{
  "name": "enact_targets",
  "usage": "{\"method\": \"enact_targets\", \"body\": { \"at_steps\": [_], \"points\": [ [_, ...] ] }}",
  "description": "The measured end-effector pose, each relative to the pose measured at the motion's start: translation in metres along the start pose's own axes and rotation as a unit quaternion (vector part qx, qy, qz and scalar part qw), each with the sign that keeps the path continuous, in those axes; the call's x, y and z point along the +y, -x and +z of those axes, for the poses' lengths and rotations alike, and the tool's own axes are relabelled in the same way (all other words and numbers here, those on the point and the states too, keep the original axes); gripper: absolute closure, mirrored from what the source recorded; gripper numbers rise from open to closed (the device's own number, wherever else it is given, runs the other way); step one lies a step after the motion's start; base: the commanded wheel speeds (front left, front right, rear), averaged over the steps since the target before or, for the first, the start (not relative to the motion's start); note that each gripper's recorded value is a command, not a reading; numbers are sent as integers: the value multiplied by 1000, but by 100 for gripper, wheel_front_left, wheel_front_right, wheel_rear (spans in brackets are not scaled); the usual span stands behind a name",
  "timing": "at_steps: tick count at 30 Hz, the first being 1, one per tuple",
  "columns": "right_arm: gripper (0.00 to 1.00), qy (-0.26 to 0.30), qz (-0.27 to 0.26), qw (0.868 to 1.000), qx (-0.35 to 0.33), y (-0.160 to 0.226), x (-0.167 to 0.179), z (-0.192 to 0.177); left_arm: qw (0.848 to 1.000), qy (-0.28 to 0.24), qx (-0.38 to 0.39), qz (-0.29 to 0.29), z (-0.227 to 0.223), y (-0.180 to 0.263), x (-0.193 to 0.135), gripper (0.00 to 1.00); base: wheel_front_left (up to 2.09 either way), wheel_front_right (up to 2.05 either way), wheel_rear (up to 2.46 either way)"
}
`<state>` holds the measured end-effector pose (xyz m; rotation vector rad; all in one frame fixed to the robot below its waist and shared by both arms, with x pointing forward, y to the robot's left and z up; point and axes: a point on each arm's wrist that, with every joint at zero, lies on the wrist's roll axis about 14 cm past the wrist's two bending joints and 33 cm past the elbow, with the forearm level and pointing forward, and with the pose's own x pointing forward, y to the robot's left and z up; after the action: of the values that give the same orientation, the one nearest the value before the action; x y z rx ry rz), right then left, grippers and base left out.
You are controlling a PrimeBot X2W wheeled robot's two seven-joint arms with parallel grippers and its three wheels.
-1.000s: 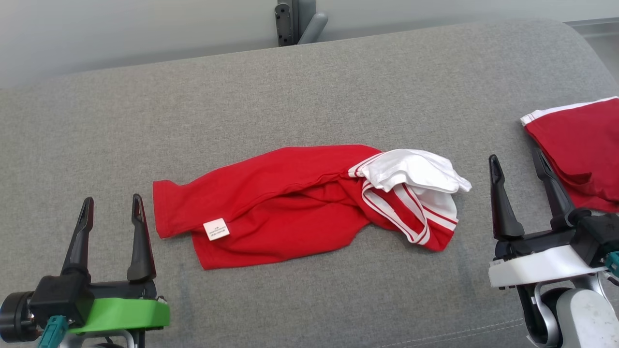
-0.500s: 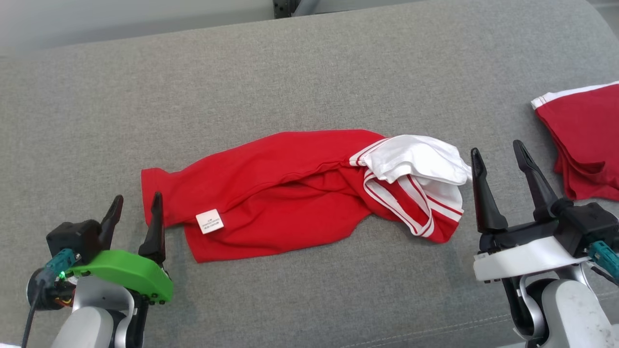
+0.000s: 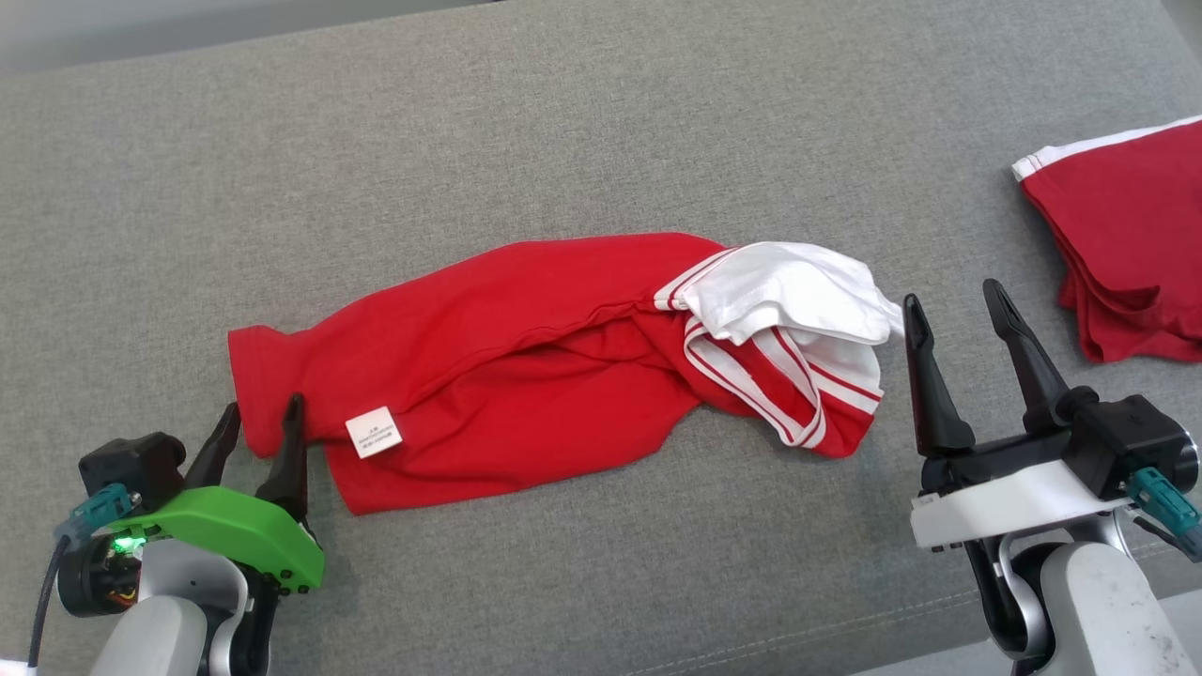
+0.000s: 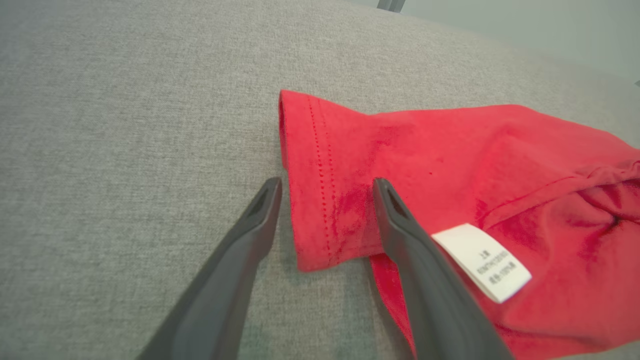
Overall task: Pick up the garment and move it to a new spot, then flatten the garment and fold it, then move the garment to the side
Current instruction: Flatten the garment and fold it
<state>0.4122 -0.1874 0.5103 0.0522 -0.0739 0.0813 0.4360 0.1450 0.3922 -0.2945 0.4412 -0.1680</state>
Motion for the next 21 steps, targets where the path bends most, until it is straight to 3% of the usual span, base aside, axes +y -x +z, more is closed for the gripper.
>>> {"method": "enact_targets", "body": {
  "at_steps": [1,3,21],
  "points": [
    [0,0,0,1000,1,0,0,-1,1000,-3,-4,-1,2,0,-1,100,0,0,0],
    [0,-1,-1,1000,3,1,0,-2,1000,-21,-8,0,6,1,0,100,0,0,0],
    [0,-36,14,996,86,12,18,-50,999,-24,-32,-1,18,12,-6,100,0,0,0]
  ]
}}
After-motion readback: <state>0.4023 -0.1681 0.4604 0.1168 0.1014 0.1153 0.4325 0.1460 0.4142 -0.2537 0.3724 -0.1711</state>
